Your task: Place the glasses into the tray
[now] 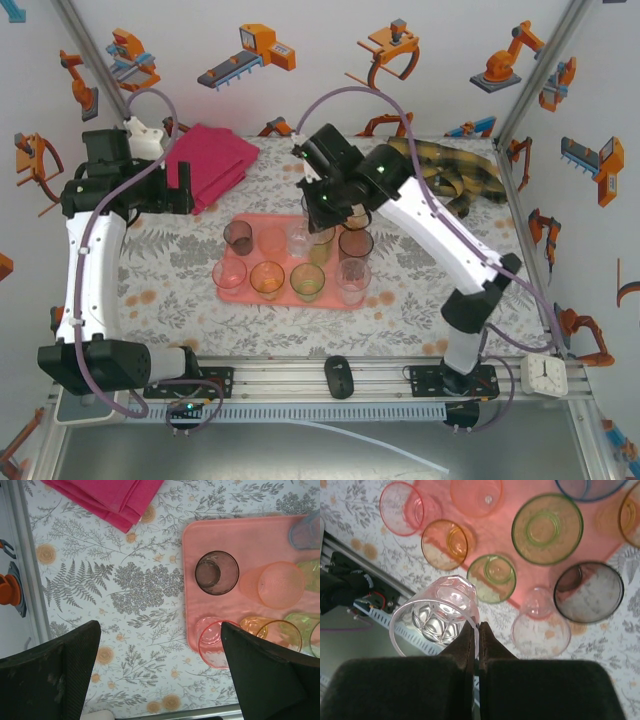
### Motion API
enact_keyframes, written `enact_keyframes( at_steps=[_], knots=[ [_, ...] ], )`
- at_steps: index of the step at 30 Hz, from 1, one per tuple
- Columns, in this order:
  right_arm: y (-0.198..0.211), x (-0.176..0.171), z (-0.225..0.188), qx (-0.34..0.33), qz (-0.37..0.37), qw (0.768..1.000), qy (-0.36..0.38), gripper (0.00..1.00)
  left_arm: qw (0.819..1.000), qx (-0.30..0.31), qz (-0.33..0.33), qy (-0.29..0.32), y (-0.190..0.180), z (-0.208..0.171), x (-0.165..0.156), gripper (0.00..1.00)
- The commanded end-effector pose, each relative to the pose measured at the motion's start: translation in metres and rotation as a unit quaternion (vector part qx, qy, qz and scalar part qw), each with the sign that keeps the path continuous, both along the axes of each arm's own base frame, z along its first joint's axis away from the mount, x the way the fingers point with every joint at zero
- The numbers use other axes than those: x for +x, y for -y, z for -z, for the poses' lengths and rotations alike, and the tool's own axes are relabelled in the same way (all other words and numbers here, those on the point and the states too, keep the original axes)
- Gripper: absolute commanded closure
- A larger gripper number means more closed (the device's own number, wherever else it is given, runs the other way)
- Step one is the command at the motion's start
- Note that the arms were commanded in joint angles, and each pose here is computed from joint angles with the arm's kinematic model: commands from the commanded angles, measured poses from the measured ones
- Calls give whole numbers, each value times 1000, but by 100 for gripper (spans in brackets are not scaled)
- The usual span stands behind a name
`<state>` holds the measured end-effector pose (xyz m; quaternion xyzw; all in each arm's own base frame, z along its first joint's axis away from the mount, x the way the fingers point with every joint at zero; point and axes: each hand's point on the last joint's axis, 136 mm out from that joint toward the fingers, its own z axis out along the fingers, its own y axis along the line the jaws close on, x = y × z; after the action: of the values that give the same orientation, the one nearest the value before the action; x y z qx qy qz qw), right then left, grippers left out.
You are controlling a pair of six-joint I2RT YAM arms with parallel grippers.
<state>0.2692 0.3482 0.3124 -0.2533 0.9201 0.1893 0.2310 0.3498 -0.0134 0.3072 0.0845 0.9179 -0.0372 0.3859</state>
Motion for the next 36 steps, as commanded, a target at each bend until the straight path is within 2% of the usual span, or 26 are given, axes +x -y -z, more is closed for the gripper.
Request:
enact_keyframes(
  at_steps=[1,6,18,26,36],
  knots=[
    [-16,18,-8,8,-27,999,27,100,999,-29,16,-16,10,6,-7,3],
    [-33,51,4,-5,-23,998,55,100,999,-24,21,-23,9,16,-10,3],
    [-55,122,30,6,8,993,113,100,997,-68,39,-22,23,18,-16,2],
    [-62,155,48,3,26,990,141,100,996,-59,42,-43,22,34,-24,2],
    [-72,172,83,-18,24,989,145,100,995,-64,45,-64,24,41,-25,2]
  ],
)
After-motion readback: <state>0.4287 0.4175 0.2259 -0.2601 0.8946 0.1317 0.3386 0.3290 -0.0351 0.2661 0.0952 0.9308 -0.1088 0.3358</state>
